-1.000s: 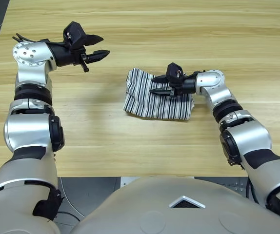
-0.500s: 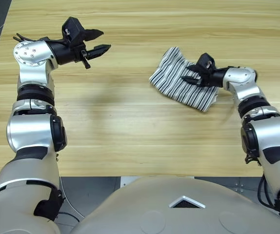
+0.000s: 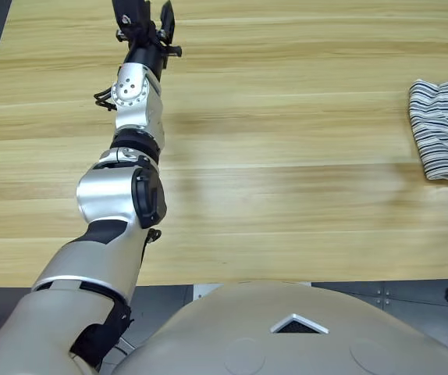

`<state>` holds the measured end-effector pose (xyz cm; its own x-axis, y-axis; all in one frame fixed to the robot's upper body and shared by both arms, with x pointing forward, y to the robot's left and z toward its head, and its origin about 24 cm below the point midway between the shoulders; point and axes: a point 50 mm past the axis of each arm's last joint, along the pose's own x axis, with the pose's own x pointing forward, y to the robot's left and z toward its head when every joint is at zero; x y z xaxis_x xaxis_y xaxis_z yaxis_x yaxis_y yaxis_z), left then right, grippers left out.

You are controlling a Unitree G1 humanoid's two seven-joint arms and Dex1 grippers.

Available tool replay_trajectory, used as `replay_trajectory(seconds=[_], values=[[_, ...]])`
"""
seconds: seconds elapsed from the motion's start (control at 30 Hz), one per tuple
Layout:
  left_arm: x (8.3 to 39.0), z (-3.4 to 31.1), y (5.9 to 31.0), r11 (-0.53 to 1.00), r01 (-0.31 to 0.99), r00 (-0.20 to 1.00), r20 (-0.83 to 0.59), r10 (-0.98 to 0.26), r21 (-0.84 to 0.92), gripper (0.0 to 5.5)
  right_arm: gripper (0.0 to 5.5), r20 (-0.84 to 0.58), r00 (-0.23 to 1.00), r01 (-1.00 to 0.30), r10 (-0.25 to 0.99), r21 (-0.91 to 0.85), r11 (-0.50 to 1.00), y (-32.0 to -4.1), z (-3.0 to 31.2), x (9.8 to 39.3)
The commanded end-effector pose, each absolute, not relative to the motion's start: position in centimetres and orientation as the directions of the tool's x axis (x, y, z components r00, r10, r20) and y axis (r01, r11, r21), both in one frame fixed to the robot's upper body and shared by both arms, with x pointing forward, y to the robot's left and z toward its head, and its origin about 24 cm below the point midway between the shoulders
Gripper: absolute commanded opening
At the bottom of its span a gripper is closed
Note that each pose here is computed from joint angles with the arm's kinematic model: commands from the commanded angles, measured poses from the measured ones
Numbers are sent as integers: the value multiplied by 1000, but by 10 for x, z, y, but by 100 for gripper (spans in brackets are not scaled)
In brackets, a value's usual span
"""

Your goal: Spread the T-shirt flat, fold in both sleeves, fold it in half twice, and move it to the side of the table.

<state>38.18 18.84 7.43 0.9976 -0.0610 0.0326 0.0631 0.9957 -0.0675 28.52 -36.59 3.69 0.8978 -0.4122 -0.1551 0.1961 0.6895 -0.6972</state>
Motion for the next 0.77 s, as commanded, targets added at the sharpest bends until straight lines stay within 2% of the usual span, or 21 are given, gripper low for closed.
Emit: replay_trajectory(seconds=[0.03, 0.1, 0.17, 0.23, 0.3, 0.37, 0.43, 0.5, 0.6, 0.77], values=[[379, 71, 195, 998, -15, 999, 40, 17, -56, 204, 211, 192, 965, 238, -176, -927, 289, -318, 65, 320], [378, 69, 195, 999, -22, 999, 40, 23, -31, 204, 211, 250, 963, 267, -104, -943, 200, -306, 68, 325], [376, 68, 197, 999, -40, 998, 42, 41, -5, 204, 211, 306, 951, 310, -46, -932, 188, -293, 73, 330], [376, 68, 201, 998, -68, 997, 40, 68, -2, 204, 211, 338, 941, 314, -15, -858, 407, -265, 79, 342], [376, 67, 200, 997, -75, 997, 31, 75, 12, 204, 211, 267, 964, 202, -16, -688, 697, -232, 78, 356], [379, 67, 182, 999, -28, 999, 27, 27, 45, 204, 211, 135, 991, 81, -12, -521, 850, -215, 60, 358], [382, 67, 155, 996, 57, 998, 9, -58, 67, 204, 211, 44, 999, 35, -13, -538, 842, -217, 35, 345], [384, 69, 125, 987, 152, 988, -5, -152, 60, 204, 211, -42, 998, -56, 39, -640, 766, -226, 13, 327], [384, 72, 86, 961, 264, 964, -23, -263, 83, 204, 211, -28, 998, 24, -55, -644, 765, -257, 8, 310], [382, 72, 76, 941, 293, 956, -25, -293, 168, 204, 211, -25, 995, 59, -96, -633, 772, -264, 9, 308]])
